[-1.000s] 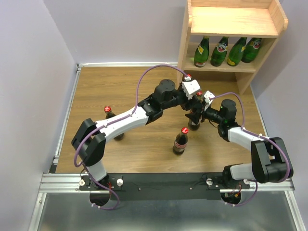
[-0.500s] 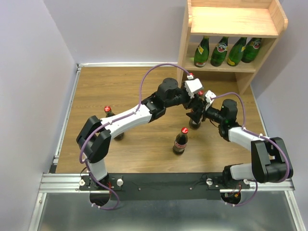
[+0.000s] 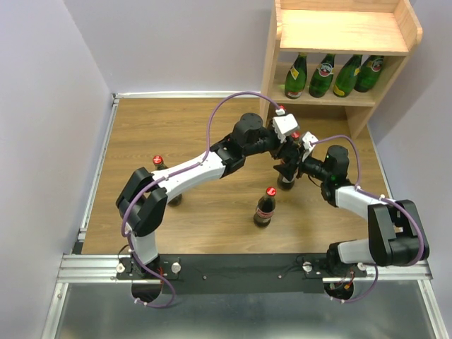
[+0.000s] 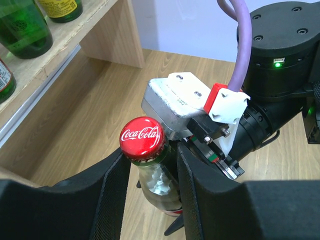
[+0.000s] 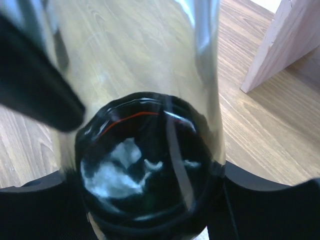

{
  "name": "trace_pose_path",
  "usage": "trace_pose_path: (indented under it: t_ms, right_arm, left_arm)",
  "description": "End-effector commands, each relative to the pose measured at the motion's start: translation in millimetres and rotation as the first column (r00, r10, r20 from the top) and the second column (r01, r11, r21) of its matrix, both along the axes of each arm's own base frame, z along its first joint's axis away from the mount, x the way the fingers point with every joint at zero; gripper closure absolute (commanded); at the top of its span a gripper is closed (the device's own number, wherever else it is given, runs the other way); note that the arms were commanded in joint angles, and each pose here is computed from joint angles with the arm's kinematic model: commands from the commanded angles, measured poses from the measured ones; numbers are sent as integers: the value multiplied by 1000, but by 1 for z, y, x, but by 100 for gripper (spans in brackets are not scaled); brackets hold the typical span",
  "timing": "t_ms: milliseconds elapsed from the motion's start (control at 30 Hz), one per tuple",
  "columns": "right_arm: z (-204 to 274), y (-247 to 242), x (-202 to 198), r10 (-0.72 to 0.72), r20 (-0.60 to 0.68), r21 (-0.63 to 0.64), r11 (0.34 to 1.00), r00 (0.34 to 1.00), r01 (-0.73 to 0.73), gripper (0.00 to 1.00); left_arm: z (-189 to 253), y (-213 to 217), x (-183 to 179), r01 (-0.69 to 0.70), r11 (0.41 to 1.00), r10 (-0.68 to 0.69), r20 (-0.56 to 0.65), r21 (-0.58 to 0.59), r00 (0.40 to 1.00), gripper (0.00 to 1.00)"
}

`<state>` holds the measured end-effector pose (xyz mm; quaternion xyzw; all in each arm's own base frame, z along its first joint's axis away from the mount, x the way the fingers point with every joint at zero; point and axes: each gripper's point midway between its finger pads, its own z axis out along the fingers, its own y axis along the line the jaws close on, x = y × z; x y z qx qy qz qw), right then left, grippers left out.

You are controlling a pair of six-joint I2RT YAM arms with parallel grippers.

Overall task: Place and organize the beverage onto the shelf
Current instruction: Adjust the drink.

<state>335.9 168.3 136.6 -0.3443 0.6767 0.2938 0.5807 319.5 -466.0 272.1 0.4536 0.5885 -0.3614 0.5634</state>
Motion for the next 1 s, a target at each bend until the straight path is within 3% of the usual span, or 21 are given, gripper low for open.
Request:
trace_pose_path:
  t_ms: [0,333,467,933,967]
  right_arm:
    - [42,10,7,68,151,50,996,986,-76,75]
    - [41,5,4,71,122,67,995,990,-80,47]
    - [41,3,4,70,122,65,995,990,-79,32]
    - [36,1,0,101,117,25,994,988,-104,8]
    - [36,2,0,108,116,22,994,987,-111,0]
  left_arm:
    - [-8,-13,-8,64,998,-64,13,11,998,51]
    - [-11,-12,-5,58,998,-59,47,19,997,51]
    - [-11,-13,-9,73,997,-74,47,17,996,51]
    - [-8,-19,-14,95,995,-96,60,12,994,51]
    - [-8,-20,-16,98,995,-99,60,12,993,50]
